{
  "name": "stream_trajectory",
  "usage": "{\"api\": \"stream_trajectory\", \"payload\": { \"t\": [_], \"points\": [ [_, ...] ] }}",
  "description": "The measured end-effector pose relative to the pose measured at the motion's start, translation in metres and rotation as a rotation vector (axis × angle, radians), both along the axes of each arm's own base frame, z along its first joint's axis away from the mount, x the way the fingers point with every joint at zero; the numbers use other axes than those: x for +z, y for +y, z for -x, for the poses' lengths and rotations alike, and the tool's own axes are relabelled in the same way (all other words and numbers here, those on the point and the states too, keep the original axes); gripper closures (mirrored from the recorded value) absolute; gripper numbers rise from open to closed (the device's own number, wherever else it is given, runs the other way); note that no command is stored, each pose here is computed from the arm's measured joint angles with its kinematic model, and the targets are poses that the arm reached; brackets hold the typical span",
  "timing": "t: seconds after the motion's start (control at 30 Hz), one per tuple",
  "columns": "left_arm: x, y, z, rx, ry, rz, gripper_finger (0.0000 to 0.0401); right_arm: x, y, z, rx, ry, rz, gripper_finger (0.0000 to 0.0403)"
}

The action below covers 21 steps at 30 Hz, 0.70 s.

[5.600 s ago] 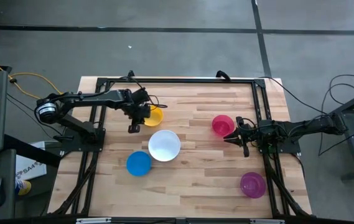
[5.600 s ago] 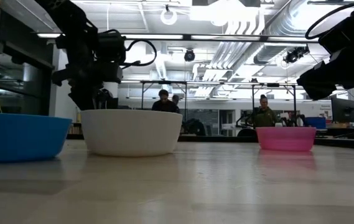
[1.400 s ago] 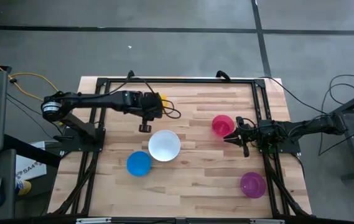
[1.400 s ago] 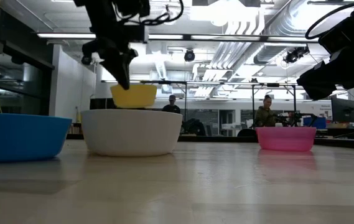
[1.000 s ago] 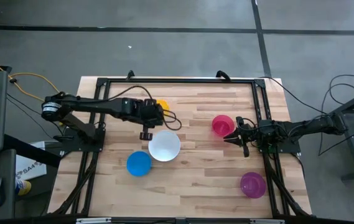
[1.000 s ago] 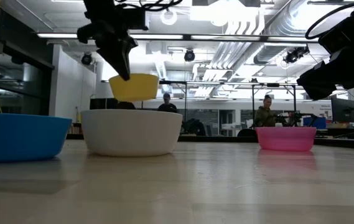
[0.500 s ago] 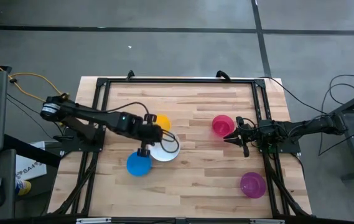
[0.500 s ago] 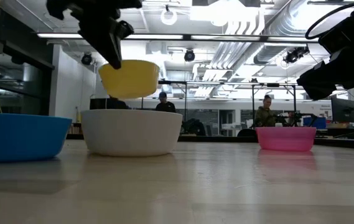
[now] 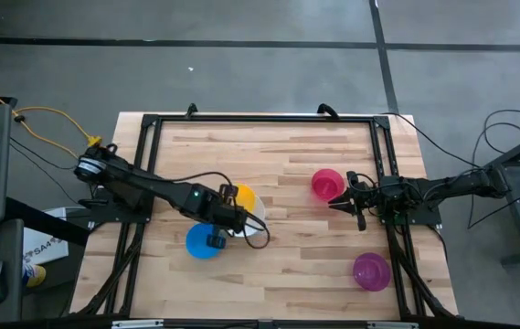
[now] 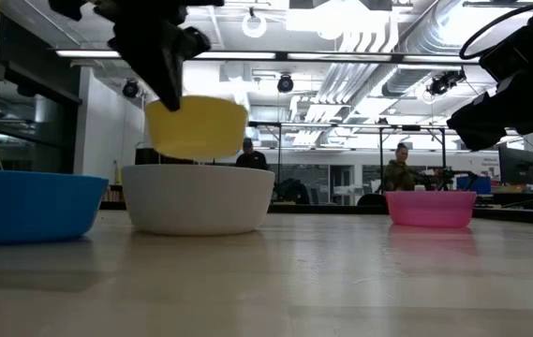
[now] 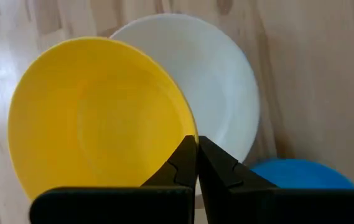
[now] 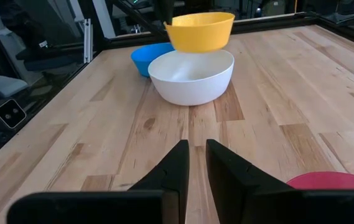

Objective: Nest bowls inside each other
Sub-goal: Stack the yellow bowl on top of the white bowl on the table

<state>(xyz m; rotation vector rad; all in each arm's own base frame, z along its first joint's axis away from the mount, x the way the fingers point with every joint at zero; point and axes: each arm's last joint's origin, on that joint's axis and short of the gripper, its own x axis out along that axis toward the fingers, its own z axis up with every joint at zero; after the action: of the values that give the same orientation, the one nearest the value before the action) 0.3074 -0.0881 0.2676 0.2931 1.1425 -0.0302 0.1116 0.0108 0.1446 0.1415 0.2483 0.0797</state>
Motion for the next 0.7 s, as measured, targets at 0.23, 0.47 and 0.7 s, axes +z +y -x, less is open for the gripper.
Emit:
{"api": "stream_trajectory", "payload": {
  "t": [0.23,0.47,0.7],
  "points": [
    [-0.017,-0.006,-0.016,0.008,0.033,-0.007,0.0401,0.000,0.000,0.000,0.000,0.000,0.000,0.0355],
    [-0.029,-0.008,-0.024,0.014,0.039,-0.006,0.0401,0.000,0.000,0.000,0.000,-0.002,0.000,0.0354],
    [-0.040,-0.007,-0.023,0.039,0.033,0.011,0.0401,0.000,0.000,0.000,0.000,-0.002,0.000,0.0354]
  ]
}}
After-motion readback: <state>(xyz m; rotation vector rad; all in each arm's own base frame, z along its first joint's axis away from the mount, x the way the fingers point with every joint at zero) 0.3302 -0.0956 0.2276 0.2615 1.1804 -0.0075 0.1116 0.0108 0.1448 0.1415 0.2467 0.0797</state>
